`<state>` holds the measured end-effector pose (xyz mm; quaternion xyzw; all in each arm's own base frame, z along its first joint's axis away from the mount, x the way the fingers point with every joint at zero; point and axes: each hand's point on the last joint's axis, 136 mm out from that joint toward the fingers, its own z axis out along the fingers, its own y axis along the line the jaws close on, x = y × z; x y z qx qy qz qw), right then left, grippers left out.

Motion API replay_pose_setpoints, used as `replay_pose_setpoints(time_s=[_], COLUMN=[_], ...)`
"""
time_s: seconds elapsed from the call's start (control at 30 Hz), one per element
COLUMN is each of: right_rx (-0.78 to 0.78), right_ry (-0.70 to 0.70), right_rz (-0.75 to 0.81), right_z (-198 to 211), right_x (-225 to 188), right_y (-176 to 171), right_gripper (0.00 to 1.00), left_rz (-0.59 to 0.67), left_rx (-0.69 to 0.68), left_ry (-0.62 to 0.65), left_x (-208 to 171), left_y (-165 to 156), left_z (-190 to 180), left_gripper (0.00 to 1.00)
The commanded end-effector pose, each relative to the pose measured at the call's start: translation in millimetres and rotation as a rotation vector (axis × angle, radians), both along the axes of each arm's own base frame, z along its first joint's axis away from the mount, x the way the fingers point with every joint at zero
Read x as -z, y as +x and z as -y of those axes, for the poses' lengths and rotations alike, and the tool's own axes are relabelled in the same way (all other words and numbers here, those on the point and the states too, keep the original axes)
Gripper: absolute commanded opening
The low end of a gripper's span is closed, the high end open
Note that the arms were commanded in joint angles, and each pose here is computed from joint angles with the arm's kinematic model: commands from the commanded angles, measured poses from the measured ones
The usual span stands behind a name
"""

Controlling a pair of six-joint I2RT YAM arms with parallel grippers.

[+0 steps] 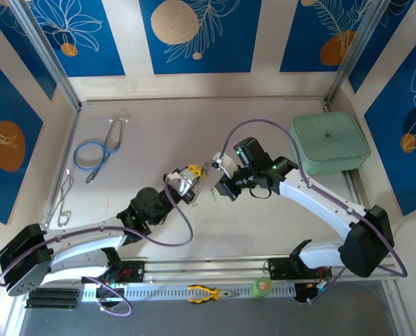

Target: Put the keys on the keyring

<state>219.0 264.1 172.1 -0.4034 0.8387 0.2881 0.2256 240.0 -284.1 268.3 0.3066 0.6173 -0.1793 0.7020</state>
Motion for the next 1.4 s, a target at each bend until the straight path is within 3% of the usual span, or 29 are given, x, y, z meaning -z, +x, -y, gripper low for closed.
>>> replay_pose_setpoints(time_s=[0.0,0.27,0.5,0.7,0.83,1.13,1.3,1.37], right_rx=[0.116,0.283,0.326,0.337,0.337,0.245,-0.043,-0.133], right_ry=[-0.057,-0.186,-0.208,-0.198,-0.154,0.104,0.280,0.317], right_rz=[-0.162,-0.384,-0.409,-0.398,-0.375,-0.080,0.185,0.267], right_z=[17,31,34,35,35,26,1,-6], right_x=[32,94,108,103,90,37,1,-6], right_y=[-3,-2,9,12,15,21,-4,-15], right_gripper=[0.00,0.00,0.00,0.24,0.28,0.28,0.30,0.39], left_rz=[-0.181,-0.496,-0.610,-0.626,-0.652,-0.708,-0.733,-0.738], left_rx=[-0.030,-0.166,-0.198,-0.202,-0.188,-0.148,-0.094,-0.074], left_ry=[-0.036,-0.024,-0.107,-0.123,-0.127,-0.177,-0.202,-0.203], left_x=[1,29,40,37,37,26,20,18], left_y=[8,16,17,17,15,13,7,4], left_z=[-2,-14,-13,-13,-10,-12,-11,-9], left_gripper=[0.00,0.00,0.00,0.00,0.00,0.00,0.00,0.00])
